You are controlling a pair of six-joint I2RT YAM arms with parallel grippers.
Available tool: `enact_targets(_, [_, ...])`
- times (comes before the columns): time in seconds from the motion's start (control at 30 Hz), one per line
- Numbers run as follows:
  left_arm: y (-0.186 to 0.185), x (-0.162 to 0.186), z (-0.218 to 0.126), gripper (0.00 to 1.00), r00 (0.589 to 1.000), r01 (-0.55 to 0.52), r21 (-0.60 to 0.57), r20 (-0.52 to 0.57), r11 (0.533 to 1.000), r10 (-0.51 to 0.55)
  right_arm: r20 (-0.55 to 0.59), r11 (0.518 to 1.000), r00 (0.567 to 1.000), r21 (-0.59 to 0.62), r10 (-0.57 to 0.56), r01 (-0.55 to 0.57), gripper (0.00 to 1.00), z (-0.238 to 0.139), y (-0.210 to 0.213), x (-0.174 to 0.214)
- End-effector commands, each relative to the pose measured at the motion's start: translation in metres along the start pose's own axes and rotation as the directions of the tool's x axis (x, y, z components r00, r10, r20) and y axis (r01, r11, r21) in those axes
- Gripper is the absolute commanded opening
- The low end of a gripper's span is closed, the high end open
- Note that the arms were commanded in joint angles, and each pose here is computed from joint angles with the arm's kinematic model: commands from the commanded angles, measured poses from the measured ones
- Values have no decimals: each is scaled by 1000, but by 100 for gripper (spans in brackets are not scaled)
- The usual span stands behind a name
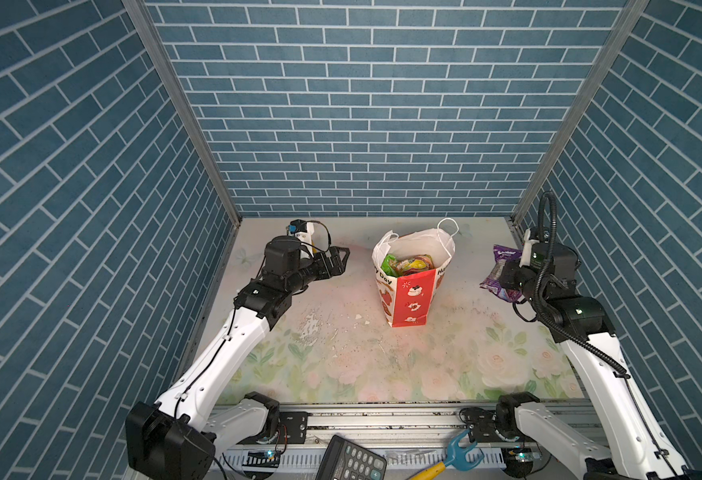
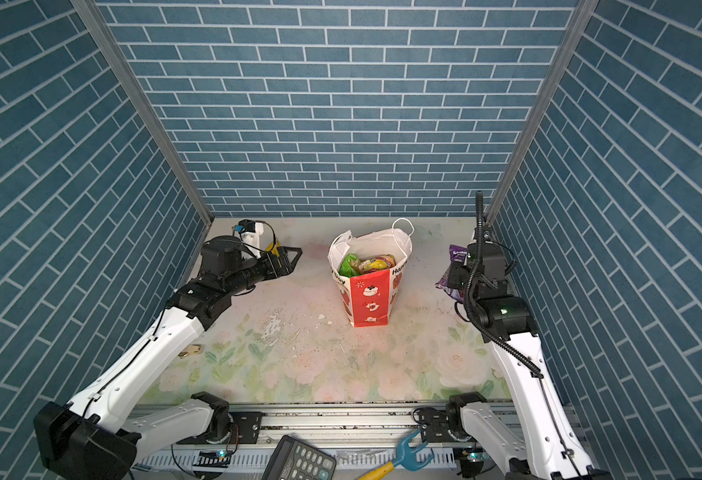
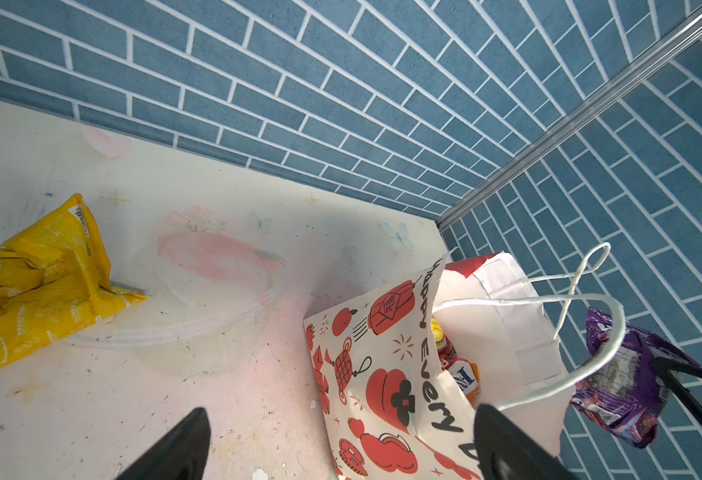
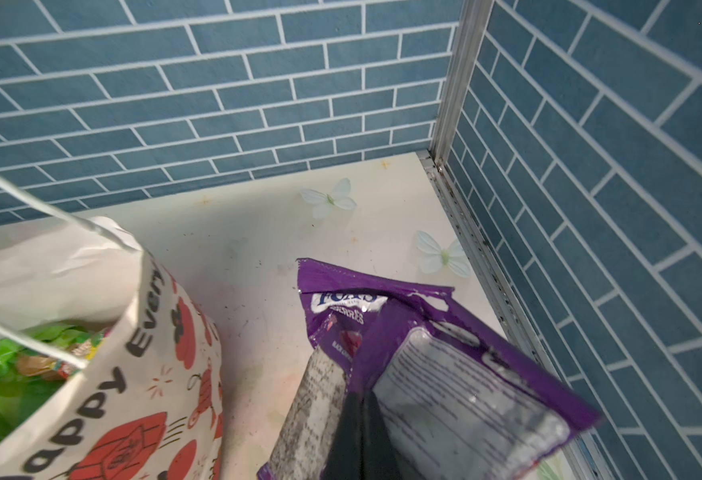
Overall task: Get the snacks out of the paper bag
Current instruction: 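Carry the purple packet away from the bag and lower it to the table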
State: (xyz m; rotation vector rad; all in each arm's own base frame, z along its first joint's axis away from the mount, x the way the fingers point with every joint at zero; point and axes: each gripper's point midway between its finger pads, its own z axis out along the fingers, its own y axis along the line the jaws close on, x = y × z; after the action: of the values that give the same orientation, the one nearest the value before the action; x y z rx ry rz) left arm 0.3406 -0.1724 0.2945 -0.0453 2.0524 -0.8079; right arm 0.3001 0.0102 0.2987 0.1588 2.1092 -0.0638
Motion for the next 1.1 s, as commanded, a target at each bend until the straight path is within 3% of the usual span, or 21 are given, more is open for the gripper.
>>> enact_targets(0.0, [-8,-9,-7,100,998,-62,-4,4,998,62,36,998,997,-5,63,-63,0,4,-6,-7])
enact_targets(0.27, [-3,2,-4,100,984,-154,-34,-102,988,149,-5,993,993,13,116,-116,0,25,-23,3])
enact_targets(0.57, [6,13,3,100,963,-242,-28,-125,970,237,-99,988,985,59,145,-139,0,65,-33,21])
enact_targets(0.83, [8,25,7,99,970,-186,12,-160,983,185,-191,980,961,5,198,-201,0,100,-26,38])
enact_targets(1.07, [9,14,-4,100,980,-159,8,-116,987,159,-220,970,947,-19,234,-244,0,130,-21,42])
